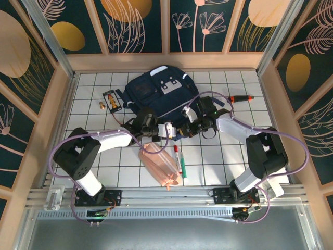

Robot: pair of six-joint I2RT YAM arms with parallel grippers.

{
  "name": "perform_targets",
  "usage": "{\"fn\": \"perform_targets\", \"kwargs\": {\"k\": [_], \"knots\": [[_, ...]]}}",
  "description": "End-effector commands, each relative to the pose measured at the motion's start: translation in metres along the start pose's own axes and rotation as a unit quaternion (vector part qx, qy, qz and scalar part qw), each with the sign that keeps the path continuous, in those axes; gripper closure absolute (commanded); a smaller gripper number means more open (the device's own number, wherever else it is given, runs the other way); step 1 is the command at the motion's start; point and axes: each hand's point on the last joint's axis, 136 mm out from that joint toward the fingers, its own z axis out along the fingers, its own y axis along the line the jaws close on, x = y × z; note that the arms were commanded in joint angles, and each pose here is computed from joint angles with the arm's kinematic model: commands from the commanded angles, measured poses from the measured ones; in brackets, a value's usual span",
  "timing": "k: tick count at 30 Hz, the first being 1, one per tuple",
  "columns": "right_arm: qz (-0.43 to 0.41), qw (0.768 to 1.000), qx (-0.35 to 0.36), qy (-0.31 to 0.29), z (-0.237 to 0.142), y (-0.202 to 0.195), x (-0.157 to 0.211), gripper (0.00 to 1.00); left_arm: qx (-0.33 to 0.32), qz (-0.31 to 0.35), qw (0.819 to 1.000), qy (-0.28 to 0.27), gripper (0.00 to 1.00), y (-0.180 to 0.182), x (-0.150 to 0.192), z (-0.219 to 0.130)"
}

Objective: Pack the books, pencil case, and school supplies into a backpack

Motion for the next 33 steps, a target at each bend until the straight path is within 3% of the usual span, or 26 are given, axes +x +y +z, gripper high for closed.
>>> {"fn": "perform_targets", "kwargs": {"k": [1,2,3,11,17,20,24,27,30,33], "knots": [[0.012,0.999,0.042,-0.019,-0.008,-0.012,-0.002,1.00,0.002,0.006,1.000,0.006,0.84,0.003,0.002,0.008],[0.018,0.998,0.053,-0.019,-0.008,-0.016,-0.001,1.00,-0.002,0.001,1.000,0.015,0.96,0.004,0.005,0.008],[0.022,0.998,0.060,-0.019,-0.009,-0.018,0.000,1.00,-0.008,-0.002,1.000,0.024,1.00,0.006,0.009,0.008],[0.018,0.991,0.133,-0.011,-0.021,-0.040,0.009,1.00,-0.057,0.015,0.998,0.025,1.00,0.003,0.014,-0.013],[0.112,0.968,0.220,-0.052,-0.040,-0.093,0.006,1.00,-0.037,0.029,0.998,0.039,1.00,-0.015,0.024,-0.019],[0.170,0.955,0.232,-0.074,-0.042,-0.112,0.002,1.00,-0.026,0.027,0.998,0.053,1.00,-0.022,0.030,-0.022],[0.164,0.966,0.182,-0.085,-0.040,-0.094,-0.010,1.00,-0.031,0.016,0.999,0.039,1.00,-0.021,0.021,-0.030],[0.116,0.982,0.116,-0.090,-0.042,-0.054,-0.017,0.66,-0.045,0.002,0.999,0.016,1.00,-0.015,0.012,-0.031],[0.100,0.990,0.063,-0.081,-0.045,-0.018,-0.007,0.54,-0.044,-0.012,0.999,-0.003,1.00,-0.011,0.004,-0.027],[0.090,0.993,0.024,-0.077,-0.042,0.012,-0.004,0.50,-0.037,-0.027,0.999,-0.023,1.00,-0.010,-0.005,-0.026]]}}
